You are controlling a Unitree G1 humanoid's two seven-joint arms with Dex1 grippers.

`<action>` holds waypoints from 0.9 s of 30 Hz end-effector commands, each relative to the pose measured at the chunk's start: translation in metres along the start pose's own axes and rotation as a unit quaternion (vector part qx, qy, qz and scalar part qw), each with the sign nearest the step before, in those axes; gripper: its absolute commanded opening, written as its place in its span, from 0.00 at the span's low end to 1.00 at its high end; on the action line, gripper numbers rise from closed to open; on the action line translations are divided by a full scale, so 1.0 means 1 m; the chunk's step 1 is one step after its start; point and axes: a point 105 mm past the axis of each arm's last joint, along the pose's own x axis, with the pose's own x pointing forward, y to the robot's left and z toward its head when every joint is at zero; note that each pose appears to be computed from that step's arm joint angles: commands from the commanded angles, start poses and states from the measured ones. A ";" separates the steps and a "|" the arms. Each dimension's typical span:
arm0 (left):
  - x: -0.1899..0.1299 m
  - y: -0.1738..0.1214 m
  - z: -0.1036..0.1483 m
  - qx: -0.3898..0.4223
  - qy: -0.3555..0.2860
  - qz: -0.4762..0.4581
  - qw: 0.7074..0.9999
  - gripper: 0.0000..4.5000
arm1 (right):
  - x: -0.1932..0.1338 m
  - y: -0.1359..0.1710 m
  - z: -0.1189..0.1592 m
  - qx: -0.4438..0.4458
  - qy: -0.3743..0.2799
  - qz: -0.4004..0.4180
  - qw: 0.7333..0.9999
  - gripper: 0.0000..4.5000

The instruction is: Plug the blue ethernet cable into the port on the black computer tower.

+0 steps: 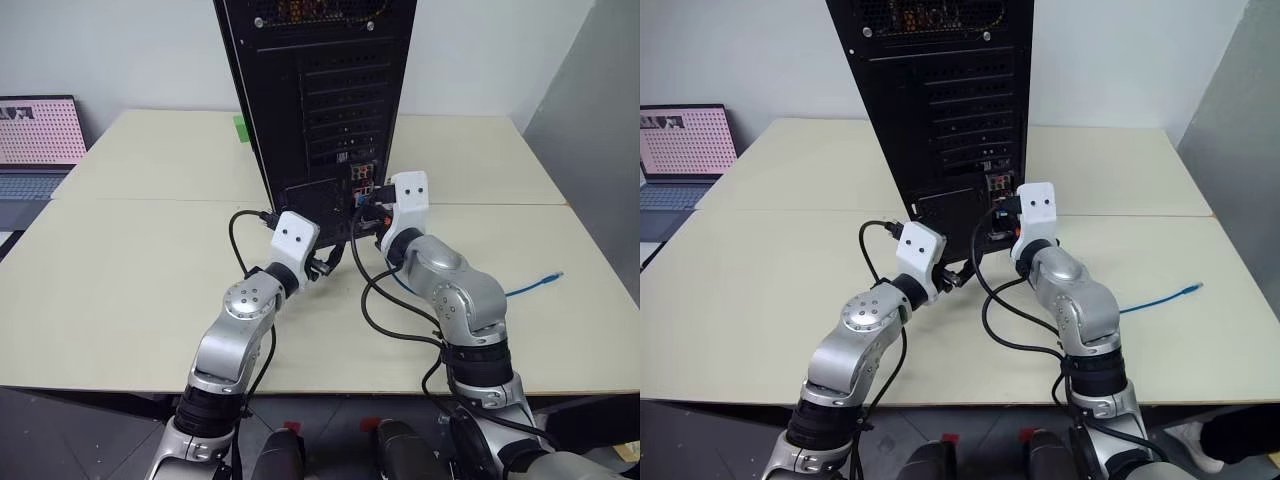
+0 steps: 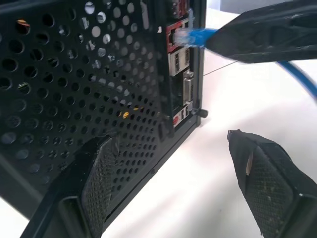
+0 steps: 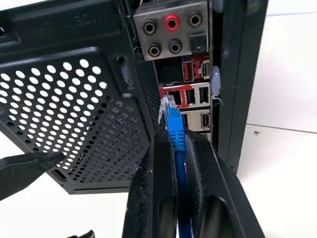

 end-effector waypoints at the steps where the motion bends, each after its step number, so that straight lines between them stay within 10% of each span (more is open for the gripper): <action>1: -0.004 0.000 0.020 0.010 -0.043 -0.001 0.999 0.82 | 0.001 0.008 0.019 -0.015 -0.036 0.017 0.999 0.00; 27: -0.003 -0.003 0.015 0.017 -0.038 -0.005 0.999 0.82 | -0.005 0.003 0.019 -0.020 -0.029 0.014 0.999 0.00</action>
